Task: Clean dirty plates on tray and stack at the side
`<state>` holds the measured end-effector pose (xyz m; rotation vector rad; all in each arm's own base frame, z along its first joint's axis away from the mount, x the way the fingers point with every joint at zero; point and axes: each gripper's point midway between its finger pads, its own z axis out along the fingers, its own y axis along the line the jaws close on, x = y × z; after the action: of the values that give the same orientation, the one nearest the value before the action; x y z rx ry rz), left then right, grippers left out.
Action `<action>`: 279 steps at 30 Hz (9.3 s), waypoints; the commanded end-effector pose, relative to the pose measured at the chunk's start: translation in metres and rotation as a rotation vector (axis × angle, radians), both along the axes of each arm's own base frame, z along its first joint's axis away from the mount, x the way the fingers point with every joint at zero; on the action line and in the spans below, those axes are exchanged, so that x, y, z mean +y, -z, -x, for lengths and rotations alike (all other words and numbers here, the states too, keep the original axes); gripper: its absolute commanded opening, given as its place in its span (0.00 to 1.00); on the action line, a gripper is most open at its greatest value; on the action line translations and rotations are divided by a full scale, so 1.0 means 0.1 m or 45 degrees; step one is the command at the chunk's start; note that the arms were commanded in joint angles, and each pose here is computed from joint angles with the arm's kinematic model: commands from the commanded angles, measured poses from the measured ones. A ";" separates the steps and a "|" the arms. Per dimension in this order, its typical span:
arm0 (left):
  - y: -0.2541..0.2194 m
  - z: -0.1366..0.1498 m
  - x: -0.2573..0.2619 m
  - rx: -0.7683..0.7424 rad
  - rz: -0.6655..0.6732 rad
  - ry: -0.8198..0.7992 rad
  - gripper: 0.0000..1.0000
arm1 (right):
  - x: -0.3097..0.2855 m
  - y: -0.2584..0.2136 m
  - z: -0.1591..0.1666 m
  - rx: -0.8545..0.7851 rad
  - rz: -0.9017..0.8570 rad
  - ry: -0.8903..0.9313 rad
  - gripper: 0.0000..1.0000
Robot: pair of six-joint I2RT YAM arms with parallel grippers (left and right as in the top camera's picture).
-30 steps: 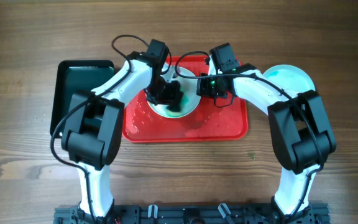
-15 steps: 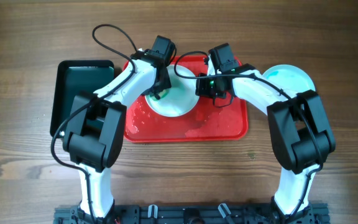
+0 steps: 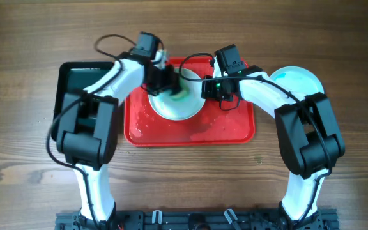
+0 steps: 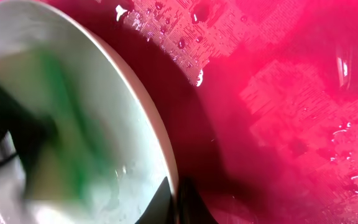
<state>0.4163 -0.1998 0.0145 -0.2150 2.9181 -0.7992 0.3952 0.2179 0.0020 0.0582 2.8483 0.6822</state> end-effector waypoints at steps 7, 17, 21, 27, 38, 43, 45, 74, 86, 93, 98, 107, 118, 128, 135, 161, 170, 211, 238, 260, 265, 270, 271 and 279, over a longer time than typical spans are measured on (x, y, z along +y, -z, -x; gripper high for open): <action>-1.04 -0.44 0.87 -0.169 -0.400 -0.298 0.04 | -0.05 0.14 0.05 0.047 0.021 0.010 0.05; -1.44 -0.24 1.00 -0.159 -0.408 -0.324 0.04 | -0.99 -1.13 -0.07 -0.416 0.653 0.235 0.04; -1.14 -0.19 1.01 -0.074 -0.436 -0.309 0.04 | -1.34 -1.73 0.06 -0.648 1.056 0.374 0.04; -0.88 -0.13 1.02 -0.008 -0.457 -0.297 0.04 | -1.18 -2.28 0.34 -0.938 1.561 0.319 0.04; -0.89 -0.16 1.01 -0.025 -0.452 -0.299 0.04 | -0.90 -2.81 0.52 -1.133 1.990 0.161 0.04; -0.89 -0.16 1.01 -0.025 -0.452 -0.300 0.04 | -0.87 -2.84 0.49 -1.143 1.979 0.173 0.04; -0.89 -0.16 1.01 -0.025 -0.452 -0.300 0.04 | -0.87 -2.84 0.49 -1.143 1.977 0.174 0.04; -0.89 -0.17 1.01 -0.030 -0.450 -0.300 0.04 | -1.22 -1.74 0.48 -0.327 0.366 0.165 0.04; -0.90 -0.19 1.01 -0.039 -0.447 -0.302 0.04 | -3.40 -1.14 0.82 -0.009 0.466 0.987 0.04; -0.90 -0.20 1.00 -0.047 -0.445 -0.303 0.04 | -3.56 -0.55 0.79 0.024 0.443 1.026 0.45; -1.28 -0.15 1.32 -0.100 -0.487 -0.259 0.04 | -3.03 -0.81 0.47 -0.111 0.161 0.696 0.60; -1.24 0.23 2.37 -0.003 -0.654 -0.047 0.04 | -1.10 -1.24 0.06 -0.361 0.061 0.083 0.65; -0.25 0.35 2.44 0.024 -0.677 -0.037 0.45 | -0.86 -1.11 0.12 -0.324 0.057 0.008 0.68; -1.63 0.10 2.32 -0.272 -0.646 -0.233 0.86 | -0.87 -1.38 0.06 -0.468 0.111 -0.112 0.79; -1.93 0.14 2.23 -0.378 -0.637 -0.243 1.00 | -1.26 -2.60 0.26 -0.806 0.281 0.058 0.86; -1.93 0.14 2.23 -0.378 -0.637 -0.243 1.00 | -1.91 -2.44 1.41 -1.469 0.245 0.342 1.00; -1.93 0.14 2.23 -0.378 -0.637 -0.243 1.00 | -2.02 -1.64 1.51 -1.525 0.303 0.410 1.00; -3.11 0.31 2.23 -0.959 -0.623 -0.392 1.00 | -2.03 -1.71 1.49 -1.641 0.287 0.438 1.00; -1.84 1.72 2.25 -1.853 -0.552 -0.674 1.00 | -2.03 -1.71 1.49 -1.640 0.287 0.438 1.00; -1.42 1.70 2.05 -1.654 -0.500 -0.532 1.00 | -2.03 -1.71 1.49 -1.641 0.288 0.437 1.00; -1.42 1.70 2.05 -1.654 -0.500 -0.532 1.00 | -2.03 -1.71 1.49 -1.641 0.288 0.437 1.00; -1.42 1.70 2.05 -1.654 -0.500 -0.532 1.00 | -2.03 -1.71 1.49 -1.641 0.288 0.437 1.00; -1.42 1.70 2.05 -1.654 -0.500 -0.532 1.00 | -2.03 -1.71 1.49 -1.640 0.287 0.438 1.00; -1.42 1.70 2.05 -1.654 -0.500 -0.532 1.00 | -2.03 -1.71 1.49 -1.641 0.288 0.437 1.00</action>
<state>0.2463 0.0074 0.1574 -0.1688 1.6392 -0.1182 0.2463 0.0172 0.1745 0.0327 1.5898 0.1774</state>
